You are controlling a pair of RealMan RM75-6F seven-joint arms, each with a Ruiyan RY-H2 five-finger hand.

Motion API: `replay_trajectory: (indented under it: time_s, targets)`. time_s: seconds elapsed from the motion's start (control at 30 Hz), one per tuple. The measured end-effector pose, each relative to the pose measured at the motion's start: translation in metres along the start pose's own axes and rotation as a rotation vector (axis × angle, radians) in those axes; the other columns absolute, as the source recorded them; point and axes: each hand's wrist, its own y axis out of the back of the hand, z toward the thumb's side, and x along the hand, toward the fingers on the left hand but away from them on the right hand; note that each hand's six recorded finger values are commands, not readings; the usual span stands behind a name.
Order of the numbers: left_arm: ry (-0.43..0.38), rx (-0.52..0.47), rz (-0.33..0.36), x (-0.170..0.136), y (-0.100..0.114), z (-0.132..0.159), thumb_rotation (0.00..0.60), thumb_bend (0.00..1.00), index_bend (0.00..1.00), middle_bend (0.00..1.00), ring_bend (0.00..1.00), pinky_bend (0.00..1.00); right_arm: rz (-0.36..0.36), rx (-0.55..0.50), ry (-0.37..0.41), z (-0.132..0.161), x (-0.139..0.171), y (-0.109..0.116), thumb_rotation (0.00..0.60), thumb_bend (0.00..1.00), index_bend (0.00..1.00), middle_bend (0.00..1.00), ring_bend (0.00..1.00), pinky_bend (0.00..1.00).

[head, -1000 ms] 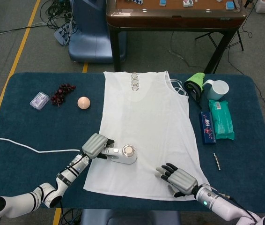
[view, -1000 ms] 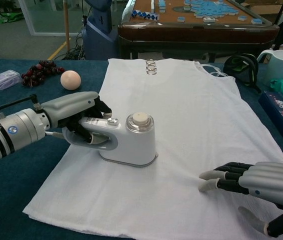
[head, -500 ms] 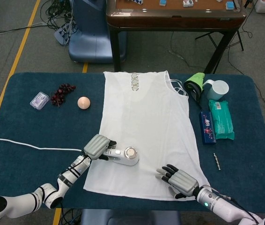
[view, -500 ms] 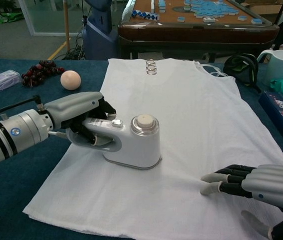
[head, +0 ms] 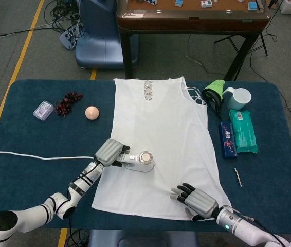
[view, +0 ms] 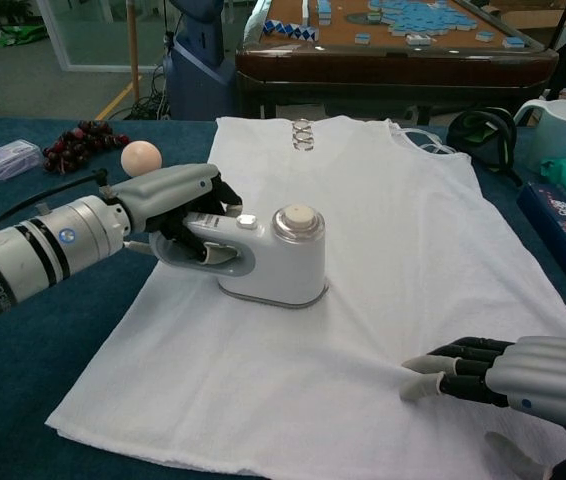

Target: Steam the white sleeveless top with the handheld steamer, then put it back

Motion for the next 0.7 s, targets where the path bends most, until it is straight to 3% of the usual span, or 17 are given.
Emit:
replay_trajectory:
  time_s: [0.23,0.7]
  targets:
    - [0.011,-0.028,0.012,0.006,0.006,-0.002,0.6,0.24,0.8,0.96,0.8,0.71,-0.028,0.003,-0.006,-0.001,0.0,0.005,0.483,0.72,0.0,0.04,0.0,0.0]
    - [-0.031,-0.027,-0.01,-0.007,-0.002,0.01,0.6,0.24,0.8,0.96,0.8,0.71,-0.075,0.001,-0.038,-0.011,-0.002,0.017,0.483,0.71,0.0,0.04,0.0,0.0]
